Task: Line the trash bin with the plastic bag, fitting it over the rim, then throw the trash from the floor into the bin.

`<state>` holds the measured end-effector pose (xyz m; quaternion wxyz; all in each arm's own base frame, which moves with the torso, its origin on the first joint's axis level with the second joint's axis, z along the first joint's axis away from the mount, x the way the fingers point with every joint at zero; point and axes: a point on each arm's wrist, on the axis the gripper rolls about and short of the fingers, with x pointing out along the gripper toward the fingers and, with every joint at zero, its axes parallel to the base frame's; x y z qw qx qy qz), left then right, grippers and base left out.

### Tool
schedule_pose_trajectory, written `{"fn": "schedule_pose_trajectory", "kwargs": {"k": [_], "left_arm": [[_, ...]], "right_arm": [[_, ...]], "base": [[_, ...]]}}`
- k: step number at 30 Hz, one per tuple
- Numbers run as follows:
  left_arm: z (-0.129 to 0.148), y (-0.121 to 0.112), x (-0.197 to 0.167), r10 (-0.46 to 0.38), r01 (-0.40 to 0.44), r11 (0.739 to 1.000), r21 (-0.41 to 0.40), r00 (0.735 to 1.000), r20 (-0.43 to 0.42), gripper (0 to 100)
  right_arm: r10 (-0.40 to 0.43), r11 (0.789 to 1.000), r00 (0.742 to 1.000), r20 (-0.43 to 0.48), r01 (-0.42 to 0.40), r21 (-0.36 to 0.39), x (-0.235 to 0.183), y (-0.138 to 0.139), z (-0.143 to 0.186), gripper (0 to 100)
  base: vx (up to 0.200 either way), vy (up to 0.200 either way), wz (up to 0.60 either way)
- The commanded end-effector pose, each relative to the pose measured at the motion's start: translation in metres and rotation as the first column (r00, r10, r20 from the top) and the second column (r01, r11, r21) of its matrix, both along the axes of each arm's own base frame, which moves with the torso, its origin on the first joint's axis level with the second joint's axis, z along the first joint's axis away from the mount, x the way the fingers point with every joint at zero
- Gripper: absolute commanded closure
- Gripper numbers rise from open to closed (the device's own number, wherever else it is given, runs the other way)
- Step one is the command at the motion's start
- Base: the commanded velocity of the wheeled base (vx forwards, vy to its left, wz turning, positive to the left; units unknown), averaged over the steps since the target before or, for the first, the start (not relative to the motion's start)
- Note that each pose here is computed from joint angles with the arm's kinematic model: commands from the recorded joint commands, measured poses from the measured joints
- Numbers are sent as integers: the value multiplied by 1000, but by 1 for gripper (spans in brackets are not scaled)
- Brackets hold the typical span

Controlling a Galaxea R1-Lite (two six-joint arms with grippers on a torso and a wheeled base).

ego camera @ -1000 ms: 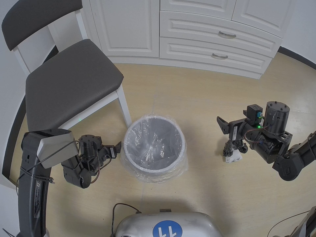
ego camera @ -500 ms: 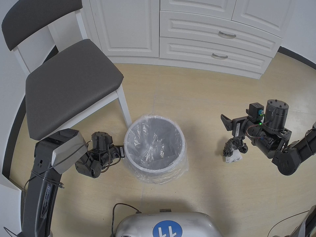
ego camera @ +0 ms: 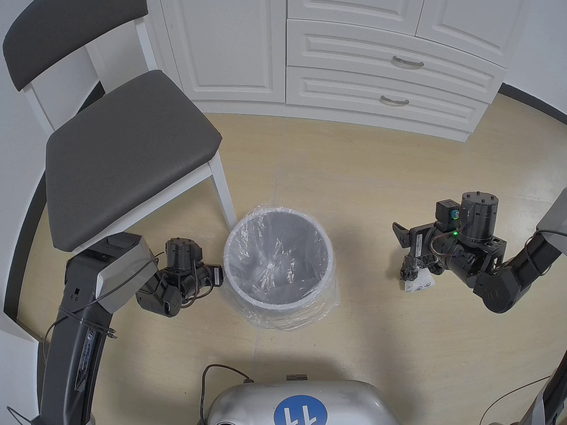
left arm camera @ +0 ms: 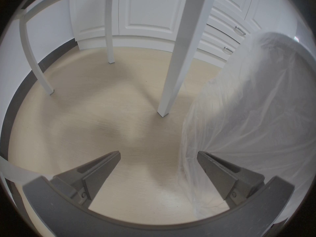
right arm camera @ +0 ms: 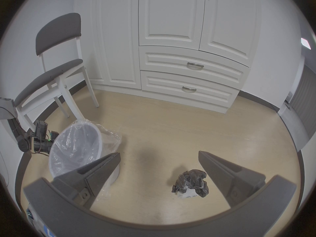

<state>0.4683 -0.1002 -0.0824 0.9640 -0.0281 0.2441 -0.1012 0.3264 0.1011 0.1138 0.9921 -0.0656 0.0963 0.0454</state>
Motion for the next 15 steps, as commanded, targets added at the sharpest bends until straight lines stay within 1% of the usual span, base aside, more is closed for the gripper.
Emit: {"fn": "schedule_pose_trajectory", "kwargs": {"k": [1, 2, 3, 4, 5, 6, 7, 8, 9, 11, 12, 13, 15], "left_arm": [[21, 9, -11, 20, -19, 1000, -2, 999, 41, 0], [33, 12, -22, 21, -20, 1000, -8, 997, 71, 0], [35, 12, -24, 21, -20, 1000, -8, 997, 74, 0], [44, 14, -38, 17, -17, 1000, -7, 996, 87, 0], [46, 14, -42, 14, -13, 1000, -6, 996, 89, 0], [54, 15, -56, 7, -7, 1000, 1, 996, 94, 0], [54, 15, -57, 6, -6, 1000, 2, 996, 92, 0], [64, 19, -79, -5, 3, 1000, 18, 996, 94, 0], [66, 19, -86, -9, 7, 1000, 23, 995, 97, 0], [77, 23, -109, -27, 22, 999, 49, 994, 104, 0], [77, 23, -109, -27, 22, 999, 49, 994, 104, 0], [88, 27, -128, -37, 30, 998, 63, 993, 116, 0], [97, 30, -145, -44, 36, 997, 67, 992, 120, 0]], "right_arm": [[4, 1000, 1000, -28, -4, -10, 2, 2, -10, 0], [10, 1000, 999, -32, -10, -10, 0, 4, -11, 0], [11, 1000, 999, -32, -12, -12, 0, 4, -11, 0], [16, 1000, 999, -37, -16, -13, -1, 5, -12, 0], [16, 1000, 999, -38, -16, -14, -1, 5, -12, 0], [17, 1000, 999, -44, -18, -16, -3, 5, -14, 0], [18, 1000, 999, -42, -18, -17, -3, 5, -13, 0], [21, 1000, 999, -45, -22, -21, -5, 6, -14, 0], [22, 999, 999, -49, -23, -25, -6, 5, -14, 0], [49, 998, 997, -67, -52, -44, -14, 5, -17, 0], [49, 998, 997, -67, -52, -44, -14, 5, -17, 0], [87, 994, 994, -69, -92, -61, -20, 4, -16, 0], [107, 991, 992, -64, -112, -70, -24, 4, -13, 0]], "base": [[0, 0, 0], [0, 0, 0], [0, 0, 0], [0, 0, 0], [0, 0, 0], [0, 0, 0], [0, 0, 0], [0, 0, 0], [0, 0, 0], [0, 0, 0], [0, 0, 0], [0, 0, 0], [0, 0, 0]]}}
